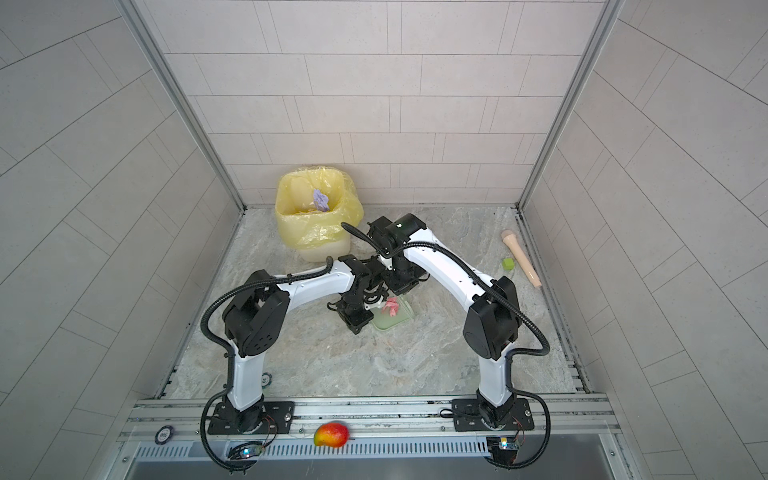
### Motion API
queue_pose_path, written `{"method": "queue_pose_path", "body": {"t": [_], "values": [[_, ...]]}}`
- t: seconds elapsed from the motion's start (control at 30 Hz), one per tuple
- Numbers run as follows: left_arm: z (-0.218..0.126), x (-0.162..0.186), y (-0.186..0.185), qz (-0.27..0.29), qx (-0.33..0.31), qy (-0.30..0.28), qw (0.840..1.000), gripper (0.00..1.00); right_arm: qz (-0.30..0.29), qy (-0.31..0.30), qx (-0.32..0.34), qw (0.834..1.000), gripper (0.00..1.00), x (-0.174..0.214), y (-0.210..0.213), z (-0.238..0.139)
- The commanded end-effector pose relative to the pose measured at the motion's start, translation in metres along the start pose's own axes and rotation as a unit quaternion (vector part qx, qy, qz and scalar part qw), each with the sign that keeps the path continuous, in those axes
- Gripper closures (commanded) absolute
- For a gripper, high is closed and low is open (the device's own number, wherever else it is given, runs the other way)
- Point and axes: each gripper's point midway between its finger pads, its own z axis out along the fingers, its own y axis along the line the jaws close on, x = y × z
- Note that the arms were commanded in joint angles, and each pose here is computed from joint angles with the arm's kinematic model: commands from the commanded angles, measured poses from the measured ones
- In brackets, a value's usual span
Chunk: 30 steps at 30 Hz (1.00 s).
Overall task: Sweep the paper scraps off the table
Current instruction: 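Sweep the pink scrap into the dustpan with the right gripper's brush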
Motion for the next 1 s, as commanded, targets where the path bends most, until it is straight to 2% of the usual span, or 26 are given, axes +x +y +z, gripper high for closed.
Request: {"method": "queue_pose_path", "body": {"t": [0.0, 0.3, 0.47, 0.63, 0.97], "values": [[-0.001, -0.001, 0.000, 0.008, -0.004, 0.002, 1.000, 1.00, -0.027, -0.003, -0.045, 0.999, 1.00, 0.015, 0.025, -0.015], [-0.001, -0.001, 0.000, 0.007, -0.004, -0.001, 1.000, 1.00, 0.005, -0.012, 0.033, 0.999, 1.00, 0.017, -0.027, -0.028], [-0.001, -0.002, 0.000, 0.007, -0.004, 0.000, 1.000, 1.00, 0.011, -0.030, 0.025, 0.999, 1.00, -0.002, -0.023, -0.024], [-0.001, -0.001, 0.000, 0.004, -0.003, 0.000, 1.000, 1.00, 0.032, -0.060, 0.053, 0.996, 1.00, -0.023, -0.036, -0.024], [-0.001, -0.001, 0.000, 0.001, -0.004, -0.002, 1.000, 1.00, 0.090, -0.102, 0.026, 0.990, 1.00, -0.053, -0.033, -0.016]]}}
